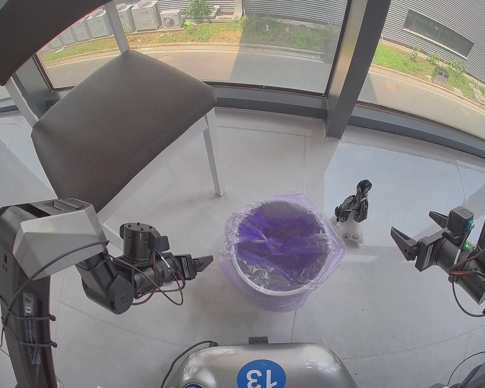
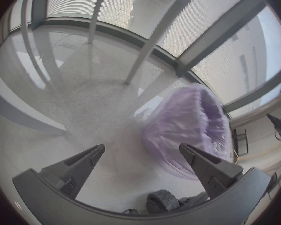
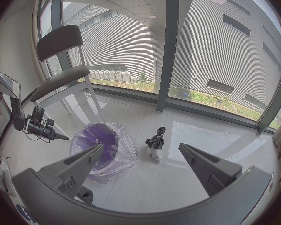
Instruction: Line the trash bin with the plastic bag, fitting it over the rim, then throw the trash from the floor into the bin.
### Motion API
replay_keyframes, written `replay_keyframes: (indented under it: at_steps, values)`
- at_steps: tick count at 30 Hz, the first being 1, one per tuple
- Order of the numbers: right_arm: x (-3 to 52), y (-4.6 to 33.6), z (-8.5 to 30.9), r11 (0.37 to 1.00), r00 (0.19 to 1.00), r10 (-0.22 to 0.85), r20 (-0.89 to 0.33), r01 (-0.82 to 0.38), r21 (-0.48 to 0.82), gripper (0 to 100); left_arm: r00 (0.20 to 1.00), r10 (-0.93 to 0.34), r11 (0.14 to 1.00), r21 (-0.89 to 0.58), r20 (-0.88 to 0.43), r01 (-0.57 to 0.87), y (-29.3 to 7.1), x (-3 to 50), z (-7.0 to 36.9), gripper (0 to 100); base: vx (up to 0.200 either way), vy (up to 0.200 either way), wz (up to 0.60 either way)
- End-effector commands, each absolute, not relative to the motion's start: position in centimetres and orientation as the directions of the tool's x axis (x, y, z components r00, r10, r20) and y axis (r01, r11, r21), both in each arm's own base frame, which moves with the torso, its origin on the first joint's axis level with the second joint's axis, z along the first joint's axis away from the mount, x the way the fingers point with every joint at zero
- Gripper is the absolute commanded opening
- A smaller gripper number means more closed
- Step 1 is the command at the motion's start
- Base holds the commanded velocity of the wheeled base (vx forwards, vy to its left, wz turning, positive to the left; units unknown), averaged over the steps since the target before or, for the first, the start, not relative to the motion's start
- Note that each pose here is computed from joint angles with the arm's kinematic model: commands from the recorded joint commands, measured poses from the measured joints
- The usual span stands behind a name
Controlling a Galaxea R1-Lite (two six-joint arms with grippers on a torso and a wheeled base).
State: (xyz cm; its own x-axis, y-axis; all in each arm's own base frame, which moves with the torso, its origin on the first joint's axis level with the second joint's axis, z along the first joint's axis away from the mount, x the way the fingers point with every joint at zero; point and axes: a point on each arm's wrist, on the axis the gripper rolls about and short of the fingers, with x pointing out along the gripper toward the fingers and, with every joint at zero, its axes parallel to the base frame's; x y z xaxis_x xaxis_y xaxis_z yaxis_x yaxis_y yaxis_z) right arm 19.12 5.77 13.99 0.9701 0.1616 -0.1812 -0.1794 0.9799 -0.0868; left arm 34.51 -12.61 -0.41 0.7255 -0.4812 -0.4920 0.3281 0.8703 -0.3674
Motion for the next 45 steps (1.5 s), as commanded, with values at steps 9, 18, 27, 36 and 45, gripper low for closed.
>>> replay_keyframes:
  at_steps: [9, 18, 27, 36, 45]
  values:
    - [19.1, 5.7, 13.9, 0.98, 0.97, 0.158, -0.187, -0.177, -0.086, 100, 0.665, -0.537, 0.843, -0.357, -0.519, 0.403, -16.1, 34.9, -4.3, 100, 0.0, 0.0, 0.0]
    - [19.6, 5.7, 13.1, 0.981, 0.963, 0.151, -0.223, -0.175, -0.089, 100, 0.696, -0.456, 0.889, -0.315, -0.555, 0.332, -17.3, 39.4, -6.5, 100, 0.0, 0.0, 0.0]
    - [20.3, 5.7, 12.1, 0.981, 0.953, 0.141, -0.269, -0.171, -0.095, 100, 0.688, -0.459, 0.887, -0.329, -0.562, 0.324, -16.5, 38.6, -6.8, 100, 0.0, 0.0, 0.0]
    - [20.3, 5.8, 12.0, 0.98, 0.952, 0.142, -0.271, -0.173, -0.095, 100, 0.746, -0.45, 0.887, -0.342, -0.491, 0.31, -11.2, 36.5, -2.9, 100, 0.0, 0.0, 0.0]
    - [20.4, 5.4, 12.1, 0.983, 0.955, 0.126, -0.27, -0.157, -0.095, 100, 0.776, -0.451, 0.89, -0.291, -0.441, 0.352, -10.6, 34.0, 0.1, 100, 0.0, 0.0, 0.0]
